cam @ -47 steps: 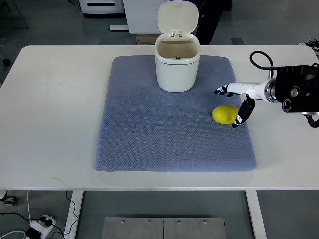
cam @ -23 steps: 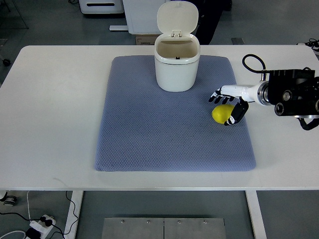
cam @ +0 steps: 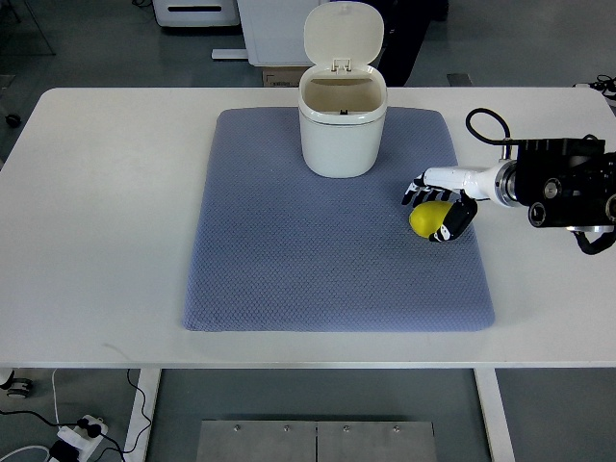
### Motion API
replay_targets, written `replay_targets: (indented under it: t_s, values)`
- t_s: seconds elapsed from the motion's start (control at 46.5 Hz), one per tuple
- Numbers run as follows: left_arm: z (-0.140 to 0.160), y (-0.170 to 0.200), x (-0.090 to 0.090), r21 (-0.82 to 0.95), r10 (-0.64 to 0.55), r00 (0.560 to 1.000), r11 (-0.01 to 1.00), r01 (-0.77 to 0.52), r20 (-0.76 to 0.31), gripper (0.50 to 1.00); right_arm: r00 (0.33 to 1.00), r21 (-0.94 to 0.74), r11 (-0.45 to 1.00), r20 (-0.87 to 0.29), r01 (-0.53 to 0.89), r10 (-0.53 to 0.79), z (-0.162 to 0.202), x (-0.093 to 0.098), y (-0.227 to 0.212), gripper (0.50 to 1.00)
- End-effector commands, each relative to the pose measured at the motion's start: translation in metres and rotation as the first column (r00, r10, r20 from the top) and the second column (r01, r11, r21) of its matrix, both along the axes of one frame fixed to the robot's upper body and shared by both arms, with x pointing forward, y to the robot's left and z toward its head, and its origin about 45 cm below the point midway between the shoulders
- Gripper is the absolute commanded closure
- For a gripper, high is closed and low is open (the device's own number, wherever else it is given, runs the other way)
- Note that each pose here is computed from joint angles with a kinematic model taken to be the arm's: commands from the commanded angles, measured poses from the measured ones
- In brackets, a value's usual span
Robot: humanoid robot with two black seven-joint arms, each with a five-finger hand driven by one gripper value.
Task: Put lemon in trash with right hand
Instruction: 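Close the right hand fingers around the yellow lemon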
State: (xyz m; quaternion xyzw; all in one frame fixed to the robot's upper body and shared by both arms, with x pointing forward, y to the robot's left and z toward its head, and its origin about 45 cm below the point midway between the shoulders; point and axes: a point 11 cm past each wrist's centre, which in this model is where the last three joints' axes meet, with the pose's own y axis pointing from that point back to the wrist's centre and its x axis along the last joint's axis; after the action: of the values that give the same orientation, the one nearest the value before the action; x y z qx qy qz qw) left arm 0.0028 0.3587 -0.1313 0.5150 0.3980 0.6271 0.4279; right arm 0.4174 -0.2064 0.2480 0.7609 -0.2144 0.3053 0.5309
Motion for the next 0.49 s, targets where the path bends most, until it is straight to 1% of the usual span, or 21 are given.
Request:
replay_targets:
  t_s: [0.0,0.15,0.258,0.344,0.408,0.473]
  values:
    - [0.0000,-0.0002,0.0000,-0.001,0.000,1.000,1.000,0.000,0.000,0.500,1.000,0.000,1.000,0.001,0.002,-0.002,-0.0009,0.0007,-0.0012,0.718]
    - [0.0001,0.0003,0.0000,0.001,0.000,1.000,1.000,0.000,0.000,0.500,1.000,-0.004,1.000,-0.005,0.007,-0.007,-0.0061,0.0001,-0.0046,0.724]
    - [0.0000,-0.0002,0.0000,-0.001,0.000,1.000,1.000,0.000,0.000,0.500,1.000,0.003,1.000,-0.008,0.004,-0.004,-0.0082,-0.0005,-0.0057,0.743]
    - [0.0000,-0.0002,0.0000,-0.001,0.000,1.000,1.000,0.000,0.000,0.500,1.000,0.004,1.000,-0.006,0.006,-0.006,-0.0084,0.0006,-0.0065,0.776]
    - [0.0000,-0.0002,0.0000,-0.001,0.000,1.000,1.000,0.000,0.000,0.500,1.000,0.002,1.000,-0.004,0.006,-0.006,-0.0081,0.0010,-0.0075,0.791]
    - [0.0001,0.0003,0.0000,0.001,0.000,1.000,1.000,0.000,0.000,0.500,1.000,0.005,1.000,0.003,0.006,-0.006,-0.0066,0.0030,-0.0079,0.820]
